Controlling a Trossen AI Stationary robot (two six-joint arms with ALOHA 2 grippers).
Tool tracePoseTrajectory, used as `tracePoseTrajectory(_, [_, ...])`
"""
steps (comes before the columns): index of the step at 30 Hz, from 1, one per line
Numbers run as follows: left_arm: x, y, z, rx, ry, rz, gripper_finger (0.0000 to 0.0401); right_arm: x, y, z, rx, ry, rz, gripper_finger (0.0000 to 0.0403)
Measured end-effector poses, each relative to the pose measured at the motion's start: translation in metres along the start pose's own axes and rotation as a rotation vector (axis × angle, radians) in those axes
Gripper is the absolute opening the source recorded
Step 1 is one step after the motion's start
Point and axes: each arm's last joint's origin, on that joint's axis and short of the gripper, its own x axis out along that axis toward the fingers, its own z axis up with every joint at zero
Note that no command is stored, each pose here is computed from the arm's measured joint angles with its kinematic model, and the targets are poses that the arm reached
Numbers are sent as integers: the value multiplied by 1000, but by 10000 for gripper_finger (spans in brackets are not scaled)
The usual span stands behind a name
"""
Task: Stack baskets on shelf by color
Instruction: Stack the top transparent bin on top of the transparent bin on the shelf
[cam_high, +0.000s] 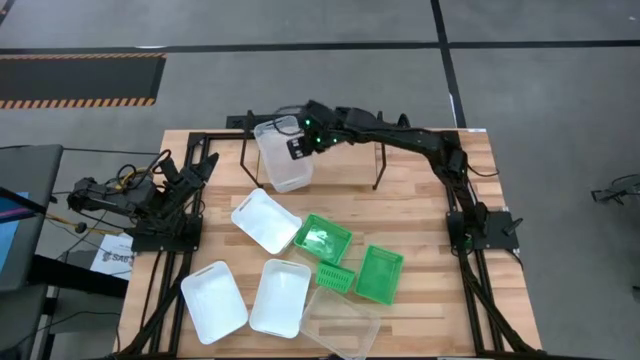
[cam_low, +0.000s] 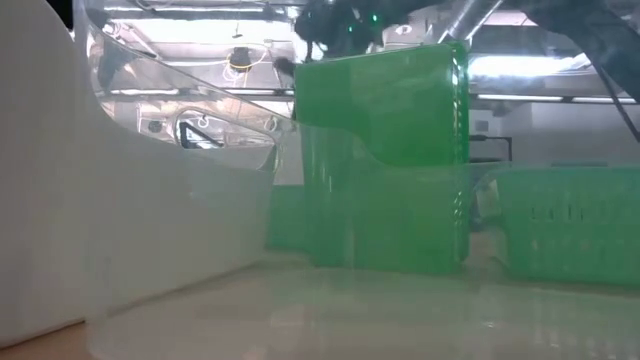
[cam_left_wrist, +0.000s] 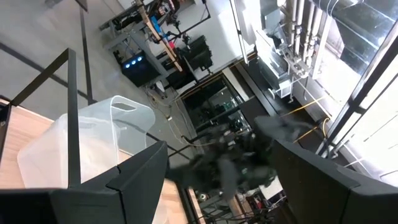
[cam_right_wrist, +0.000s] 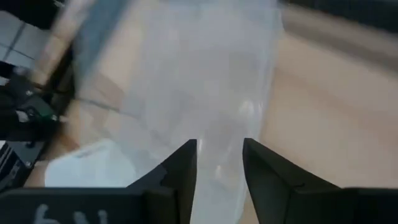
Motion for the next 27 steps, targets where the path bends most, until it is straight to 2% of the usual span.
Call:
tracePoseTrajectory(3, [0,0,0,0,0,0,279,-20,10,19,-126,-121,43,156])
tracePoseTrajectory(6, [0,0,0,0,0,0,279,-27,12,35,-204,-237,86,151])
tracePoseTrajectory(12, [0,1,0,8,-13,15,279,-18,-5,58,-212,-340,86,126])
tracePoseTrajectory(15, [0,1,0,14,-21,25,279,1,-17,60,-203,-299,91,117])
tracePoseTrajectory(21, [0,2,0,20,-40,44,279,41,-25,61,-187,-318,103,110])
tracePoseTrajectory(27, [0,2,1,14,-49,50,279,54,-29,54,-190,-256,97,107])
